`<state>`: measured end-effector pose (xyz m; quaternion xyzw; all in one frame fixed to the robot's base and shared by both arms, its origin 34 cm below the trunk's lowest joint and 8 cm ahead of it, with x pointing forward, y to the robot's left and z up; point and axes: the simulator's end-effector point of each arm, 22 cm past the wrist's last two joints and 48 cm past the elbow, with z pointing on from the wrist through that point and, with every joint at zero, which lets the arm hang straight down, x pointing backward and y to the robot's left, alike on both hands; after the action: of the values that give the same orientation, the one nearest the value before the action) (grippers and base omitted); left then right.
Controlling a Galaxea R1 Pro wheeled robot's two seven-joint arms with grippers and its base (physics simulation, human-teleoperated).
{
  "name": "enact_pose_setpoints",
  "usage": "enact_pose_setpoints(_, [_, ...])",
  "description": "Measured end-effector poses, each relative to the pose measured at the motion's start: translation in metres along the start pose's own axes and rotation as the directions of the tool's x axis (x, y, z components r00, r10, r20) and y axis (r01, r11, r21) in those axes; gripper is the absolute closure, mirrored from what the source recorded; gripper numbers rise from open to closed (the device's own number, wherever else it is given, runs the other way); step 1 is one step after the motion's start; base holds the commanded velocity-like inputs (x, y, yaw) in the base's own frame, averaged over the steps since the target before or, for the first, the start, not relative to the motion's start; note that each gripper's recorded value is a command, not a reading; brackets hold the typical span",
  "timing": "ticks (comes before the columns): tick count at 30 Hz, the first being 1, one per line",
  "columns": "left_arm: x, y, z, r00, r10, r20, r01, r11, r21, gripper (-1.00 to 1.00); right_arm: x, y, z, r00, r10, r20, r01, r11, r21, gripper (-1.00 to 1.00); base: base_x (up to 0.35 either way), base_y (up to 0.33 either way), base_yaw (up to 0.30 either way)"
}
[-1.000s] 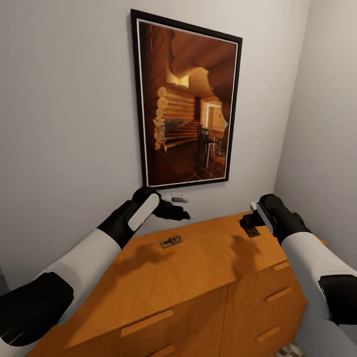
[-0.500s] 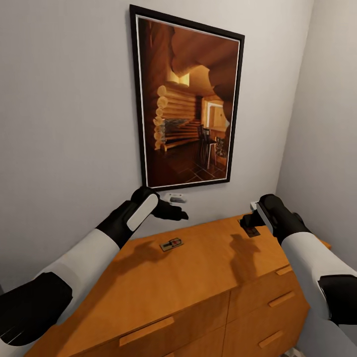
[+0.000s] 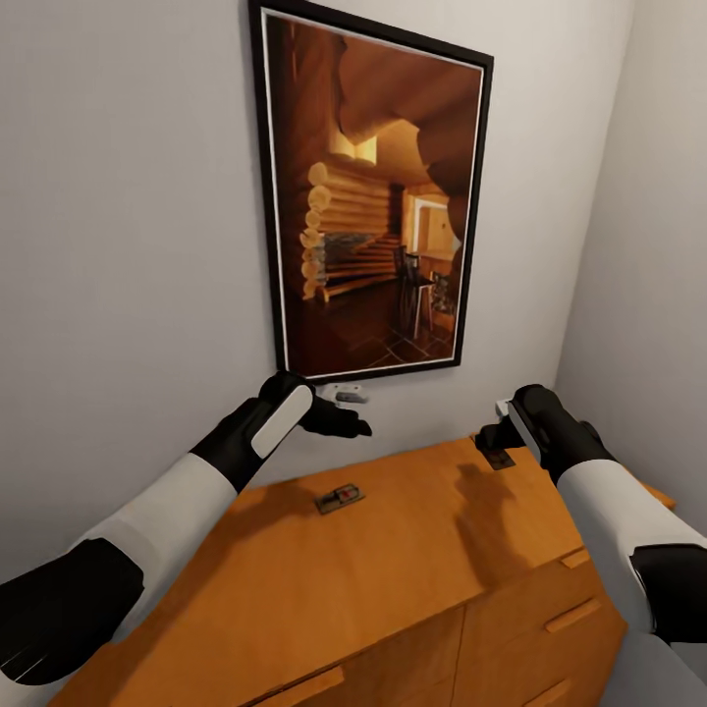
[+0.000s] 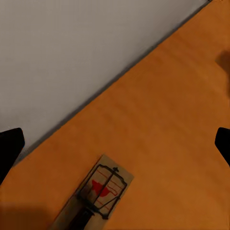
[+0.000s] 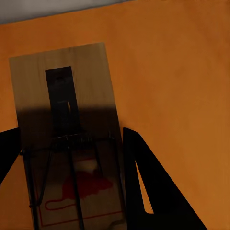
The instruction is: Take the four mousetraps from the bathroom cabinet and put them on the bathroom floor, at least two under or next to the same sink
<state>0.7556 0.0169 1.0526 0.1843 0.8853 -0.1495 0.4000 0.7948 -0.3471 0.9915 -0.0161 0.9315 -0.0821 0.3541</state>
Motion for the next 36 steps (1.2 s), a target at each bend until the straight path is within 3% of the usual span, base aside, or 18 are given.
enact_pose_setpoints(9, [0.002, 0.000, 0.001, 1.000, -0.004, -0.005, 0.004, 1.000, 0.002, -1.00, 0.000, 0.000, 0.000, 1.000, 0.001, -0.001, -0.001, 1.000, -0.002, 1.00, 0.021, 0.000, 0.000])
enact_pose_setpoints(18, [0.038, 0.024, 0.024, 0.992, -0.067, -0.107, 0.064, 0.997, -0.033, -1.00, 0.000, 0.001, 0.001, 1.000, 0.002, -0.001, -0.002, 1.000, -0.004, 1.00, 0.001, 0.000, 0.000])
enact_pose_setpoints(27, [0.041, 0.001, 0.025, 0.990, -0.076, -0.119, 0.087, 0.992, 0.090, -1.00, 0.000, 0.001, 0.000, 1.000, 0.003, -0.001, -0.003, 1.000, -0.005, 1.00, 0.000, 0.000, 0.000])
enact_pose_setpoints(36, [0.044, -0.005, 0.026, 0.989, -0.071, -0.126, 0.085, 0.990, 0.111, -1.00, 0.000, 0.001, 0.001, 1.000, 0.003, -0.001, -0.003, 1.000, -0.006, 1.00, 0.000, 0.000, 0.000])
